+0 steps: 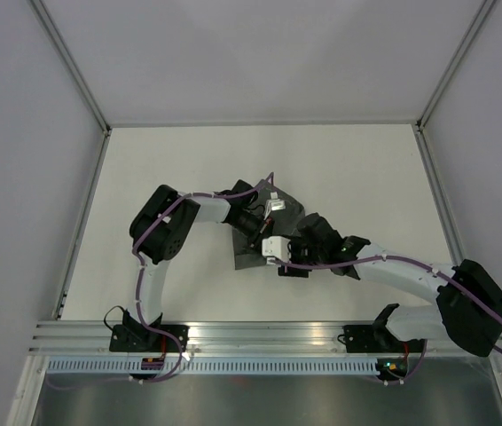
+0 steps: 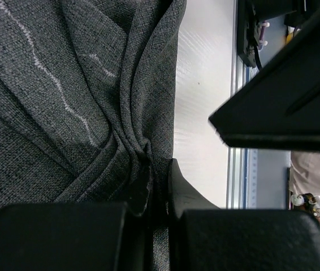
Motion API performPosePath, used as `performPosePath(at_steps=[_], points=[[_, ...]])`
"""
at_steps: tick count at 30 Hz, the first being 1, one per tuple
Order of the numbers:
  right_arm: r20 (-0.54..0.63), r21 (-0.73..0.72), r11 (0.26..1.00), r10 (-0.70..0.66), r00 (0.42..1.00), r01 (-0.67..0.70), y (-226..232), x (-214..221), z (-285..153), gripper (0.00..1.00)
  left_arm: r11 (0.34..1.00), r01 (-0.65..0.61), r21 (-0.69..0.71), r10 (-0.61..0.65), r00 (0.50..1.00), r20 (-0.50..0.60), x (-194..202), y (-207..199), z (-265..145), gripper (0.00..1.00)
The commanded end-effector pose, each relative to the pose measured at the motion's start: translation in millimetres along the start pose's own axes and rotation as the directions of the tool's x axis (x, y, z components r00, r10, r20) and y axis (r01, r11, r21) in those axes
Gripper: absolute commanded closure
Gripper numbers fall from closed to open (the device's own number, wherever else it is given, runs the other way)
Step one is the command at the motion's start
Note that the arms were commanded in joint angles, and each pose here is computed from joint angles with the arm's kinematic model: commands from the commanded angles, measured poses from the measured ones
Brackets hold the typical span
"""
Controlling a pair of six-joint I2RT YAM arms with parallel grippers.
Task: Fold the napkin, place the utensils inside, and roll it up
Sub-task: Roll the napkin with the utensil
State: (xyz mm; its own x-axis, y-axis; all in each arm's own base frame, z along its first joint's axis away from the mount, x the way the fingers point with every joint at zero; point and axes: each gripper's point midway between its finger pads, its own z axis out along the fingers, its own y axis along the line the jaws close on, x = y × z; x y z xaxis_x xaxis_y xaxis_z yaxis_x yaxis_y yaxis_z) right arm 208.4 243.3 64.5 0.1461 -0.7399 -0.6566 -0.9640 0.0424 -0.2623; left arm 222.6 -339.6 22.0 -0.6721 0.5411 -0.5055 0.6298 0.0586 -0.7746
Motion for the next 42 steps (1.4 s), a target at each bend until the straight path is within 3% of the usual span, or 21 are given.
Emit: performPosePath(at_steps=[1, 16, 18, 25, 30, 34, 39, 42], points=[[-0.018, 0.13, 0.986, -0.106, 0.994, 0.107, -14.4, -8.0, 13.2, 0.38, 0.997, 0.077, -0.002, -0.077, 0.996, -0.038, 15.8, 7.8, 3.6, 0.98], [-0.116, 0.152, 0.966, -0.191, 0.975, 0.208, -5.6, 9.2, 42.3, 0.39, 0.996, 0.086, 0.001, -0.086, 0.995, -0.048, 17.6, 9.2, 3.5, 0.98], [-0.127, 0.146, 0.966, -0.194, 0.973, 0.212, -4.5, 12.2, 45.3, 0.45, 0.996, 0.086, 0.003, -0.086, 0.995, -0.049, 17.3, 9.2, 3.6, 0.98], [-0.164, 0.132, 0.967, -0.195, 0.967, 0.217, 1.3, 27.9, 49.0, 0.5, 0.997, 0.08, 0.011, -0.079, 0.996, -0.045, 15.8, 7.9, 2.3, 0.98], [-0.192, 0.136, 0.968, -0.185, 0.964, 0.212, 3.4, 38.4, 47.8, 0.65, 0.997, 0.074, 0.02, -0.073, 0.997, -0.039, 13.6, 5.2, 0.6, 0.98], [-0.195, 0.118, 0.975, -0.165, 0.967, 0.19, 8.8, 42.8, 47.8, 0.8, 0.997, 0.078, 0.02, -0.077, 0.997, -0.031, 8.6, 3.5, -1.4, 0.89], [-0.182, 0.079, 0.986, -0.131, 0.975, 0.147, 14.6, 44.2, 48.2, 0.87, 0.994, 0.11, 0.009, -0.11, 0.994, -0.007, -2.8, 2.9, -8.7, 0.74], [-0.177, 0.053, 0.993, -0.094, 0.98, 0.105, 12.6, 45.5, 47.4, 0.89, 0.995, 0.102, 0.007, -0.102, 0.995, 0.016, -10.1, -3.0, -11.8, 0.72]])
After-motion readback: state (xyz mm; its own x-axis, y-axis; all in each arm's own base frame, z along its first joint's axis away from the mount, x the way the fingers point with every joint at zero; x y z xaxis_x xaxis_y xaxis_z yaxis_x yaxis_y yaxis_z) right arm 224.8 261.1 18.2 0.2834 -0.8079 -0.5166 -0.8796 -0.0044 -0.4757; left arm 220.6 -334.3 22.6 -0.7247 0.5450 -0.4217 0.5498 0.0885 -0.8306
